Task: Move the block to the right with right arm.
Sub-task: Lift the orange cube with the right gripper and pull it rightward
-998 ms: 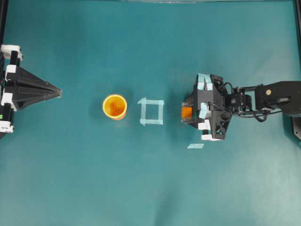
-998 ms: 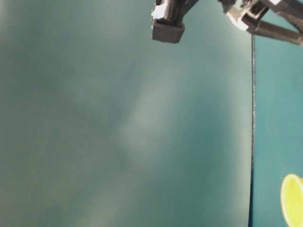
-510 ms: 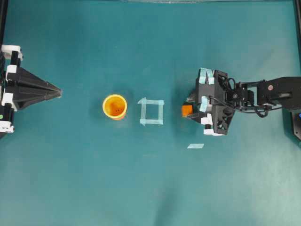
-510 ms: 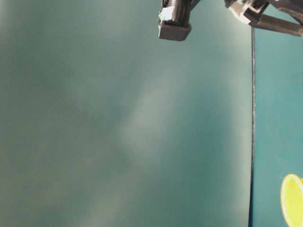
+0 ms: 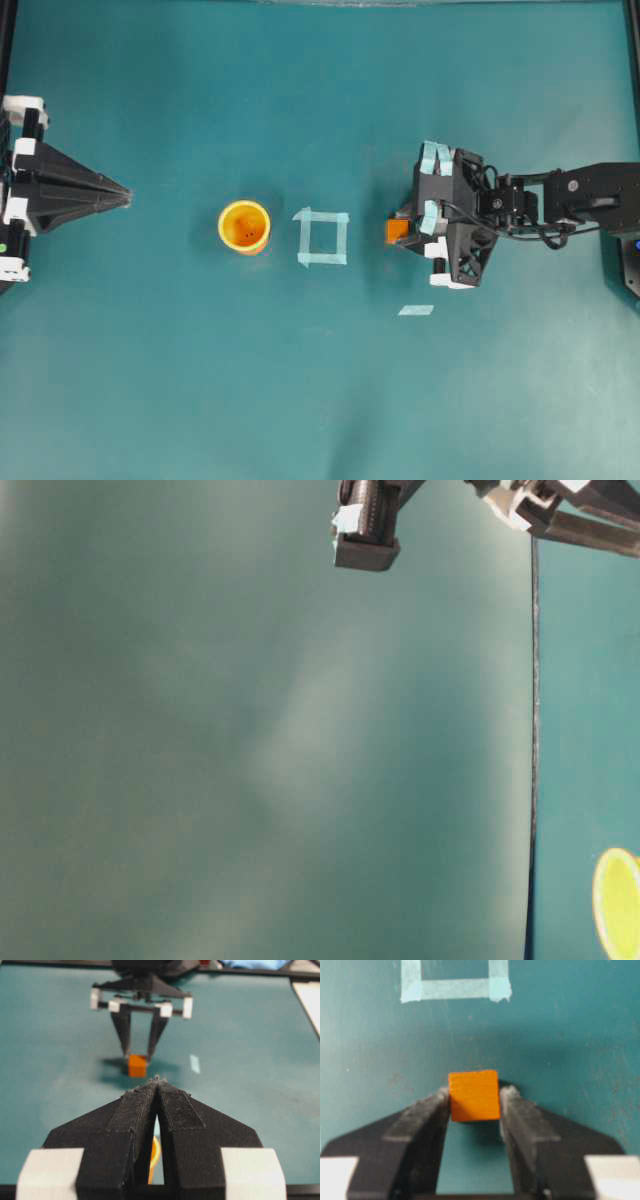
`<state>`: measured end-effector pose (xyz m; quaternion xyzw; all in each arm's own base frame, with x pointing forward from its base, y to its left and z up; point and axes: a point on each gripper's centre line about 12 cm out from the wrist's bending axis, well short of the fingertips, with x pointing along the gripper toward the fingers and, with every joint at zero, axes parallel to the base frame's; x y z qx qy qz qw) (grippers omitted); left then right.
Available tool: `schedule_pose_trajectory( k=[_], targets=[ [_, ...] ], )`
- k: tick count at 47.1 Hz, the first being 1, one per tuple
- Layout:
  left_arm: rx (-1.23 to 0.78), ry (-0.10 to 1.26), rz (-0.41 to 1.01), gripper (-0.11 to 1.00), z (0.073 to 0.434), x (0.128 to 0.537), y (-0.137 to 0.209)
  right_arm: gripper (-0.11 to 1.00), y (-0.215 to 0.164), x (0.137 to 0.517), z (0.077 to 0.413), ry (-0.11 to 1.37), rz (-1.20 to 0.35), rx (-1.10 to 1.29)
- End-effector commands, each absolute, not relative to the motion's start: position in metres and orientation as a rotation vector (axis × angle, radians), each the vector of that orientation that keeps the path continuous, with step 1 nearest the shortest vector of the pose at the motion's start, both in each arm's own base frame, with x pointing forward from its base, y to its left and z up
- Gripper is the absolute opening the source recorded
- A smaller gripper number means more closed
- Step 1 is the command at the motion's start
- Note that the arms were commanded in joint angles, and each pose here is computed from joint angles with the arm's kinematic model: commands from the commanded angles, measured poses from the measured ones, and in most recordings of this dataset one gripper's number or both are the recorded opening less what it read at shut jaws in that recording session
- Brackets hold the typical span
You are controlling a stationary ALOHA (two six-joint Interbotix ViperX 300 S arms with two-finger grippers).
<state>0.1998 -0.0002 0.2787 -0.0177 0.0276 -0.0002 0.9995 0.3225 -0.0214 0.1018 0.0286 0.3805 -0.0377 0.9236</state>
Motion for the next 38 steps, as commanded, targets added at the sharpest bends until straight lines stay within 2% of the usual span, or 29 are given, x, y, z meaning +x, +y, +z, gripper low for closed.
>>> schedule_pose_trajectory(
  k=[1,10,21,38],
  targets=[
    [-0.032,0.025,-0.001,0.0,0.29,0.203,0.0,0.42,-0.019,0.329,0.111,0.753,-0.071,0.06],
    [-0.034,0.025,-0.001,0.0,0.29,0.203,0.0,0.4,-0.014,0.333,0.133,0.758,-0.056,0.055],
    [-0.034,0.022,-0.001,0.0,0.291,0.203,0.0,0.4,-0.014,0.33,0.185,0.743,-0.047,0.038],
    [-0.034,0.025,0.0,0.0,0.291,0.203,0.0,0.4,-0.012,0.298,0.233,0.717,-0.05,0.046]
  ],
)
